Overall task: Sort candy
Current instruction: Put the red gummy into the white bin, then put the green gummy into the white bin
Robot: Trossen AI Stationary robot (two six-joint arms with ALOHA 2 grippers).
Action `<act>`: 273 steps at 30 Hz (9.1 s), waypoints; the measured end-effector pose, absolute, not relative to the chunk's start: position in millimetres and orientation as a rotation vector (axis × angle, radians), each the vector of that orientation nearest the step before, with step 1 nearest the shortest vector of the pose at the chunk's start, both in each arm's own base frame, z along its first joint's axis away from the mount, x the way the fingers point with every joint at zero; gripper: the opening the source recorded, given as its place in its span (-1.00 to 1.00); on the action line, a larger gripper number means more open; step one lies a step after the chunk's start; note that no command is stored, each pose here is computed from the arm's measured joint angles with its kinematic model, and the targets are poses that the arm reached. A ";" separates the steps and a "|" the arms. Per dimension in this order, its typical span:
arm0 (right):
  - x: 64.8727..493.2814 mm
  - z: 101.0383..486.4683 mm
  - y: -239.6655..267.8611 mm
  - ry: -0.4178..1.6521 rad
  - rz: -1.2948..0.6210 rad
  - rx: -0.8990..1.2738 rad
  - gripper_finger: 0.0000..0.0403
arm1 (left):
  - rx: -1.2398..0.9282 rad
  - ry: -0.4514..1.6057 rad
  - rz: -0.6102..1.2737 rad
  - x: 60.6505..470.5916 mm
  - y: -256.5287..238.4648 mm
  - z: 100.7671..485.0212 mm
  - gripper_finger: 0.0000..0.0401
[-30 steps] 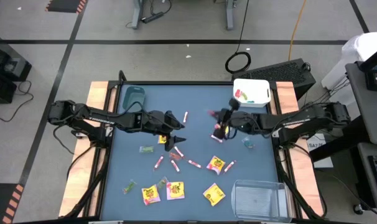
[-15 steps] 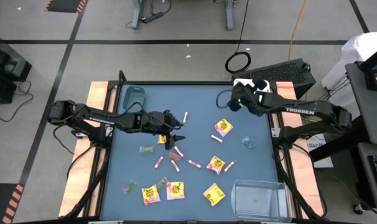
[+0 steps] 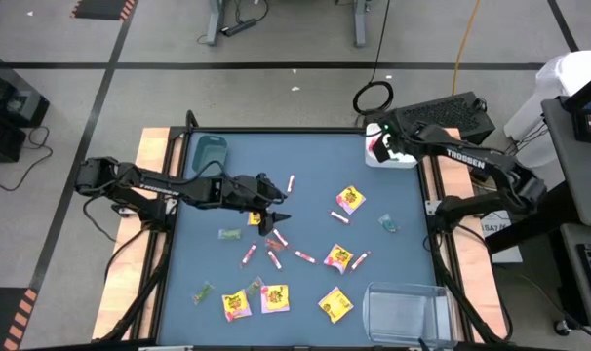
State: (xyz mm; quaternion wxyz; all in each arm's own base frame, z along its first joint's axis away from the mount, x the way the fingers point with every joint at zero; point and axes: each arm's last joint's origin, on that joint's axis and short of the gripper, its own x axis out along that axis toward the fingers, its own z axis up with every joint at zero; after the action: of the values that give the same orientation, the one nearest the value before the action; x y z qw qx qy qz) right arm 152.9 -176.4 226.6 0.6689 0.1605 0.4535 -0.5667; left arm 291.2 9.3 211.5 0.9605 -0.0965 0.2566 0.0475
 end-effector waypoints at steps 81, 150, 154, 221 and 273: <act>292.6 180.1 62.0 0.261 -0.132 -0.043 -0.02 | 0.271 0.683 0.050 261.7 -57.2 217.0 -0.89; 326.5 213.2 57.8 0.393 -0.131 0.015 -0.72 | 0.217 0.554 0.011 276.8 -50.0 222.6 0.64; 307.6 231.0 54.1 0.445 -0.144 0.055 -0.72 | 0.241 0.561 0.009 276.3 -49.7 222.4 0.64; 246.6 228.5 27.8 0.282 -0.152 -0.750 -0.72 | 0.214 0.459 0.018 281.2 -50.7 230.9 0.64; 225.5 236.7 -46.0 0.389 -0.666 0.268 -0.72 | 0.162 0.464 0.022 281.0 -50.9 230.3 0.64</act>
State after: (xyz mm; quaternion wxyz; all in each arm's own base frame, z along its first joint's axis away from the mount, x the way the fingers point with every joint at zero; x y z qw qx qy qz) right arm 225.5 -46.0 236.7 0.9177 0.1304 0.1893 -0.3240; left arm 281.0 -50.9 230.3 0.9699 0.0800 0.2298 0.0107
